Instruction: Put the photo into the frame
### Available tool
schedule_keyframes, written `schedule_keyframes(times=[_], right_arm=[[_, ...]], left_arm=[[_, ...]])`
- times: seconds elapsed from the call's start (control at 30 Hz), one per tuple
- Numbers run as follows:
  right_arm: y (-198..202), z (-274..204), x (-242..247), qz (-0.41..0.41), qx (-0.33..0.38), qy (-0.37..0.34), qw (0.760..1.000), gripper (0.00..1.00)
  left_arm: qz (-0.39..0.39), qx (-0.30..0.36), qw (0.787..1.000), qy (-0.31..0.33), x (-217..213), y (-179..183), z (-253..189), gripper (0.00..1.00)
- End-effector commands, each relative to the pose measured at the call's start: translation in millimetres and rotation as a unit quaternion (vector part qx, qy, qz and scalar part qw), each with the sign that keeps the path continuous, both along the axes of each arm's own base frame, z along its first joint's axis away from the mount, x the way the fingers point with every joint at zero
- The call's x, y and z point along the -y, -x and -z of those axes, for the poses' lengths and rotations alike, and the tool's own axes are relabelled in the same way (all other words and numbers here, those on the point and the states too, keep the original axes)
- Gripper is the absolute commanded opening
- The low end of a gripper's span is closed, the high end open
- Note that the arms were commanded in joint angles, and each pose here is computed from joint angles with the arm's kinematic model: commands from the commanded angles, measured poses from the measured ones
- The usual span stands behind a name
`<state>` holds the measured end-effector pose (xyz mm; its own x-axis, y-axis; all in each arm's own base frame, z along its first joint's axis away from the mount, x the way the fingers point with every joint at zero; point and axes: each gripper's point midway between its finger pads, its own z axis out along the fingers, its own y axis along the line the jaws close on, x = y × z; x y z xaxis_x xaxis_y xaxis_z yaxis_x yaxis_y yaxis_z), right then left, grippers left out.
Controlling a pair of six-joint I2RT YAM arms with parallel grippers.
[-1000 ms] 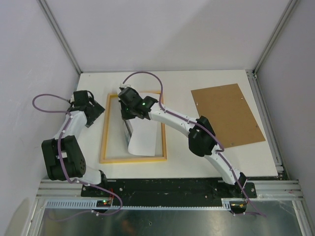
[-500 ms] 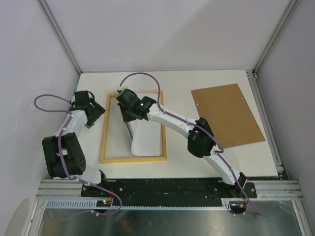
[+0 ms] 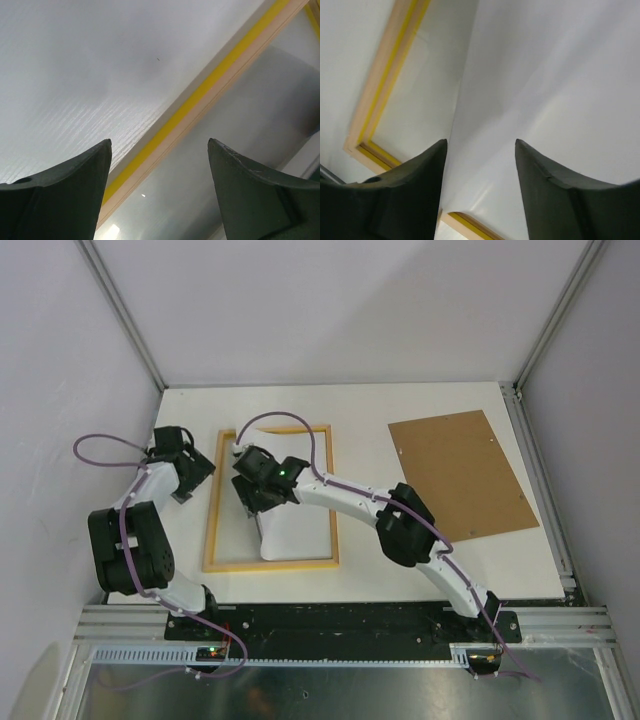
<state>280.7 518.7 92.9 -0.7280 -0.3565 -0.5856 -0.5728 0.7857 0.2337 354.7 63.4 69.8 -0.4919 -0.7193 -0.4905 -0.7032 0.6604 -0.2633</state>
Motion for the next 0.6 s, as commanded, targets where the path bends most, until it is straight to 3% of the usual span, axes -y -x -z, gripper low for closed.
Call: schedule_keyframes(times=[0.0, 0.37, 0.57], right_arm=[[-7, -71, -3, -0.004, 0.043, -0.075, 0.996, 0.66], [-21, -155, 23, -0.022, 0.048, -0.224, 0.973, 0.92], [-23, -172, 38, -0.018, 0.037, -0.279, 0.960, 0.96]], left_arm=[[-0.011, 0.011, 1.000, -0.014, -11, -10, -5, 0.83], [-0.012, 0.028, 0.999, -0.034, -18, -18, -21, 0.89], [-0.008, 0.027, 0.999, -0.042, -21, -19, -23, 0.89]])
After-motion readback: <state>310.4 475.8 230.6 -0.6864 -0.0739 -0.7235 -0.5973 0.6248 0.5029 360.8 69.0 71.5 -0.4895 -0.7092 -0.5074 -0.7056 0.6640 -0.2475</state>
